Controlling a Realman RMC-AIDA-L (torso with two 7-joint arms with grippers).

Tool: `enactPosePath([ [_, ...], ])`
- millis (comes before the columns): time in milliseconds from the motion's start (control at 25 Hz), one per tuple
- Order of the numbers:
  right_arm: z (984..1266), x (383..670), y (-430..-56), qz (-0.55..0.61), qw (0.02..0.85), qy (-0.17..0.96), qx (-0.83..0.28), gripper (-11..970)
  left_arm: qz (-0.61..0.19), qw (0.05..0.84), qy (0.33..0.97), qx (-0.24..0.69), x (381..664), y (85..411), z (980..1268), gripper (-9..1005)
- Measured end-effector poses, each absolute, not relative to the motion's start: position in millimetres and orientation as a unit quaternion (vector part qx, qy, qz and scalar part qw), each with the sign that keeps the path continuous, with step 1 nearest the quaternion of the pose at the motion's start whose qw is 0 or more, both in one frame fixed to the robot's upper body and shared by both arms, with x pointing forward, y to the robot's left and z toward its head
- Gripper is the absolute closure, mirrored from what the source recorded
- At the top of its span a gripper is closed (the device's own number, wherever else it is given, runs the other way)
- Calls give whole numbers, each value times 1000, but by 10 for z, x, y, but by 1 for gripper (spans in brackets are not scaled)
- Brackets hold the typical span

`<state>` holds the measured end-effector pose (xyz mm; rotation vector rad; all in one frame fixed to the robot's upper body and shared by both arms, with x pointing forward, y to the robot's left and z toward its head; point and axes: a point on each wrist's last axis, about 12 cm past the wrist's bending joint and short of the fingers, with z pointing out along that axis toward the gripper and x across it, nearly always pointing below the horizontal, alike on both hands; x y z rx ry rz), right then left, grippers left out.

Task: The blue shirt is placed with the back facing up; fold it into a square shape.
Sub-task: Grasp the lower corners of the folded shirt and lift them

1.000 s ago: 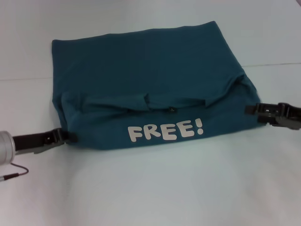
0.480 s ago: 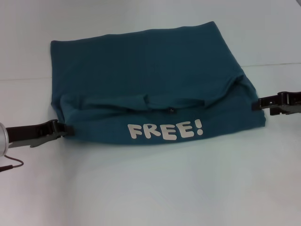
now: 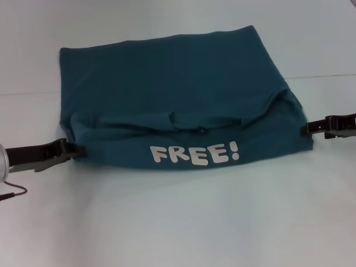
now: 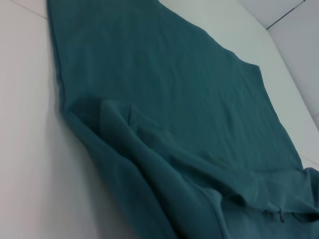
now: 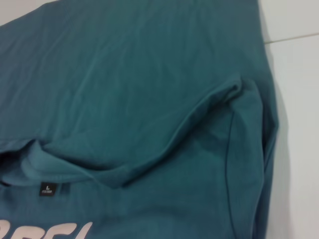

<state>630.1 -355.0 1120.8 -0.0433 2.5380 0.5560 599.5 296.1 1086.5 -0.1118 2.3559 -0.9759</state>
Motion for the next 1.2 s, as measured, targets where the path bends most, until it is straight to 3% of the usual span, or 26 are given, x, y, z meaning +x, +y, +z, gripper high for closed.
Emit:
enactPosePath([
  [640,10958,6325,-3331,184,276,943,-17,210,-366,293,882,-50,6001,2933,10837,960],
  [1040,10959,6342,-3285,193,283,940,-7,218,-365,291,883,-53,5987,2937,10817,960],
  [1200,10963,6336,-3286,197,283,939,-5,365,-365,292,882,-52,5992,2933,10821,959],
])
